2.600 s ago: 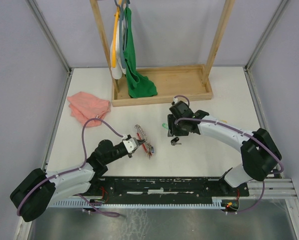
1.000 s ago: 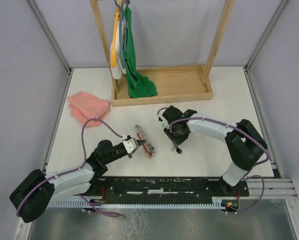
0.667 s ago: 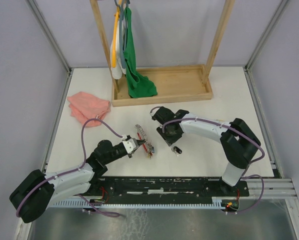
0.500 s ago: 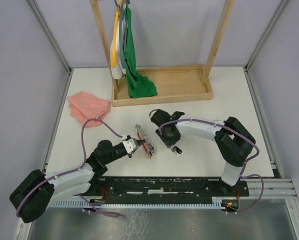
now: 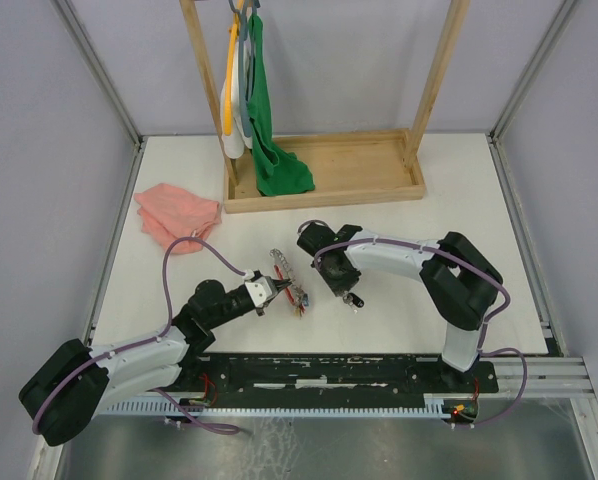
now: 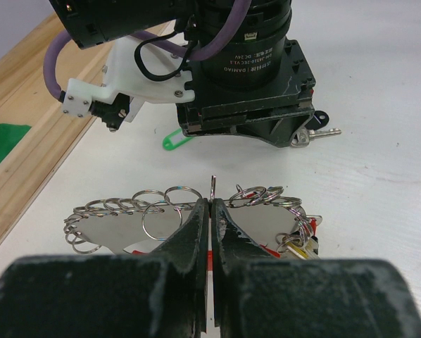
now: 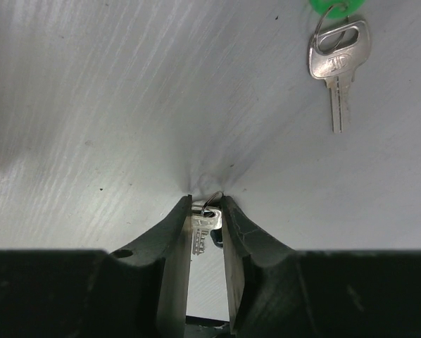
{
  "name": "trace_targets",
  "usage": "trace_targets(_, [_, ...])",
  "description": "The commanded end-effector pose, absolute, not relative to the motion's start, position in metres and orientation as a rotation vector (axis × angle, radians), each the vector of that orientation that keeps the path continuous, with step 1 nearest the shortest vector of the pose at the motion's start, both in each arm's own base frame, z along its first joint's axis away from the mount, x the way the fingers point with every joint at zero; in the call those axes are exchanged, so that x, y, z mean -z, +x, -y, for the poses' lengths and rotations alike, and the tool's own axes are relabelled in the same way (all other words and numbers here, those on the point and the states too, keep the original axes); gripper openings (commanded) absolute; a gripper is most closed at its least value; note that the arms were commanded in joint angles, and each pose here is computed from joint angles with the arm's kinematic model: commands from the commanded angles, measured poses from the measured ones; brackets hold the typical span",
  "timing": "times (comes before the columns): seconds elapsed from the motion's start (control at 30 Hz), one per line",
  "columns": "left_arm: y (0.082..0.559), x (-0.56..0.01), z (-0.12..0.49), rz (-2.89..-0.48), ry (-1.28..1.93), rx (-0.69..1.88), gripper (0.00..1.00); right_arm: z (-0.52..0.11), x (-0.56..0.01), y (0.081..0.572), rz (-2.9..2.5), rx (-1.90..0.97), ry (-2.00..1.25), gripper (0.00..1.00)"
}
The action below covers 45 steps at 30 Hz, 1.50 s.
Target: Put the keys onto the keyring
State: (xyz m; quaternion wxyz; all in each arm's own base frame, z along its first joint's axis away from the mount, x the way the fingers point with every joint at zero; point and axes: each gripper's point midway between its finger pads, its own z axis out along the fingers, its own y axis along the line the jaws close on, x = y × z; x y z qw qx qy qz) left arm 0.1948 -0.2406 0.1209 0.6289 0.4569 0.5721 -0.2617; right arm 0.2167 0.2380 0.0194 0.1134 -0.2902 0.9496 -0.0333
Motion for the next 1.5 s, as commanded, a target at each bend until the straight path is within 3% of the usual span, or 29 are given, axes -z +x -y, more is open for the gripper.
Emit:
trace_targets(0.0, [0.2, -0.153, 0.247, -1.213, 0.993, 0.612, 0.03, -0.242, -0.023, 0.224, -2.767, 0.134, -0.82, 0.3])
trace_targets(0.2, [0.2, -0.153, 0.247, -1.214, 0.994, 0.613, 0.03, -0.236, -0.025, 0.224, -2.762, 0.173, -0.816, 0.21])
trace_targets(0.43, [0.199, -0.152, 0.249, -1.205, 0.997, 0.62, 0.03, -0.233, -0.038, 0.224, -2.723, 0.154, -0.833, 0.01])
trace_targets(0.7, [0.195, -0.15, 0.253, -1.169, 1.025, 0.639, 0.03, -0.246, -0.057, 0.224, -2.602, -0.038, -0.906, 0.01])
trace_targets(1.07, [0.19, -0.151, 0.251, -1.139, 1.032, 0.635, 0.03, -0.276, -0.042, 0.232, -2.44, -0.265, -0.906, 0.01])
trace_targets(1.33, [0.191, -0.149, 0.251, -1.148, 1.032, 0.634, 0.03, -0.272, -0.029, 0.238, -2.434, -0.223, -0.9, 0.01])
trace_targets(1.47, [0.191, -0.151, 0.251, -1.147, 1.03, 0.633, 0.03, -0.266, -0.032, 0.236, -2.464, -0.185, -0.894, 0.07])
